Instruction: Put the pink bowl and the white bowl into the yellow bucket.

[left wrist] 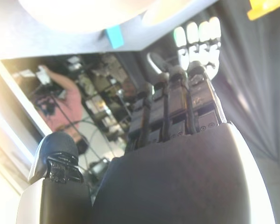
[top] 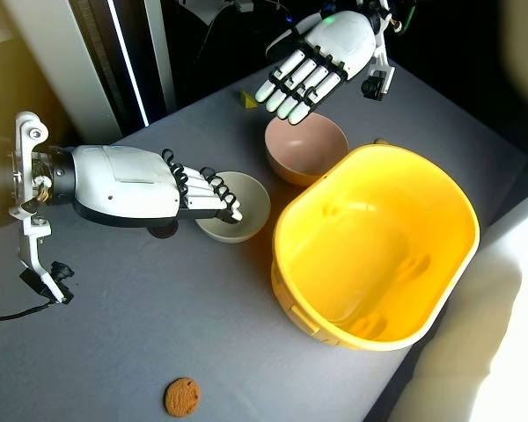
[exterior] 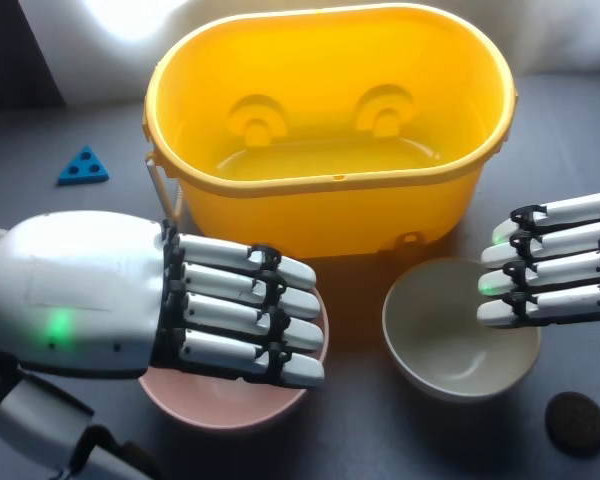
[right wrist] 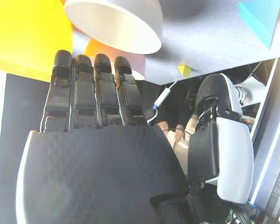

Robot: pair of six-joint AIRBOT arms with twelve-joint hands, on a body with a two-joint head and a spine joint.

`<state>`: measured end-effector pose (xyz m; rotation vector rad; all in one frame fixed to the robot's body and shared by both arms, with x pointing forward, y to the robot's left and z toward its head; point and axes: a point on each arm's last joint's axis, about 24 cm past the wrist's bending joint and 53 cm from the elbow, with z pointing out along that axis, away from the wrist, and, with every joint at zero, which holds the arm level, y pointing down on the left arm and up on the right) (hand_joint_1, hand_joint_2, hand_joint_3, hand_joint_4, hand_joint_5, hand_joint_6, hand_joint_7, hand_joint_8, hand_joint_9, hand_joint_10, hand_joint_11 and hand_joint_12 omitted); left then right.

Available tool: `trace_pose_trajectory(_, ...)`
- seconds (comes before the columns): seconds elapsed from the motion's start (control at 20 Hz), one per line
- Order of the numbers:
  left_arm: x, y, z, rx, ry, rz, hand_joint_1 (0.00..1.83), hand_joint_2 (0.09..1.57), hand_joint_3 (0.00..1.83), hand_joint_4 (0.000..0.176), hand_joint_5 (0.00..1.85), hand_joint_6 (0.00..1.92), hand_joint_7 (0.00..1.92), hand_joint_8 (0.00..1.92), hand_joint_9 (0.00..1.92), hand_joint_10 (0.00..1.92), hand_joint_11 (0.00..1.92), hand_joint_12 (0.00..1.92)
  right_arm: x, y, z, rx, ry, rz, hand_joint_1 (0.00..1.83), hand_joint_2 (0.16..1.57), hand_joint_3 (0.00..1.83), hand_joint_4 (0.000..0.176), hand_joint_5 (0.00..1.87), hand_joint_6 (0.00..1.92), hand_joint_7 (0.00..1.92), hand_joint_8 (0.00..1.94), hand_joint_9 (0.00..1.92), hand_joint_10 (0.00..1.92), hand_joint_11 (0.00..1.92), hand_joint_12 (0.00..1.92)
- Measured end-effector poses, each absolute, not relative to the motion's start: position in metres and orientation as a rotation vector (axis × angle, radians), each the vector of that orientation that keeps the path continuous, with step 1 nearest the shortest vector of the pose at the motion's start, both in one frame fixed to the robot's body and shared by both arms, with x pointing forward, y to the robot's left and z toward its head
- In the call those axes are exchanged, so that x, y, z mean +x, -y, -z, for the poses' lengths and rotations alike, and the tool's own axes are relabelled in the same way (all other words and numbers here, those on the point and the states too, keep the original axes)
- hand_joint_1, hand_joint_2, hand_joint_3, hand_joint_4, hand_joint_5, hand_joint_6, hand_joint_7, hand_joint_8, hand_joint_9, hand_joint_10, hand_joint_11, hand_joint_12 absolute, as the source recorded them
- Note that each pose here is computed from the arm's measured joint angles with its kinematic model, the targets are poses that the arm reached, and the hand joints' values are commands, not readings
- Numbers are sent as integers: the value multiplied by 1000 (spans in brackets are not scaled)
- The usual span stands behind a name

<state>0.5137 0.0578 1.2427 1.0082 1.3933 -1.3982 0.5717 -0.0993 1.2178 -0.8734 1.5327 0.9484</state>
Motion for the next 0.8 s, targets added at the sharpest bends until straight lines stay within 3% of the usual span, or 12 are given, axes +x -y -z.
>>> trace_pose_trajectory(0.1,515,-61,-1250,987,-1387,1403,0,1216,0,0,156,2,155,3,109,4,0,247,573,97,-1220,-877,-1521,-942,177,1105,0,0,186,0,180,0,153,1,0,410)
trace_pose_trajectory(0.25,514,-63,-1247,1004,-1394,1402,147,1157,0,0,96,1,92,3,56,2,0,156,575,93,-1224,-866,-1510,-950,514,980,0,0,185,0,173,1,150,2,0,425)
trace_pose_trajectory(0.5,509,-65,-1232,1060,-1425,1378,582,1001,0,0,49,7,39,5,5,2,7,7,579,81,-1220,-875,-1510,-957,803,916,0,0,8,0,6,0,2,0,0,19)
trace_pose_trajectory(0.7,513,-67,-1239,1038,-1427,1393,595,1026,0,0,0,0,0,0,0,0,0,0,581,75,-1219,-866,-1513,-961,935,868,0,0,0,0,0,0,0,0,0,0)
trace_pose_trajectory(0.8,511,-66,-1240,1075,-1424,1382,603,1048,6,0,0,0,0,0,0,0,0,0,583,76,-1217,-866,-1519,-950,904,872,0,0,0,0,0,0,0,0,0,0)
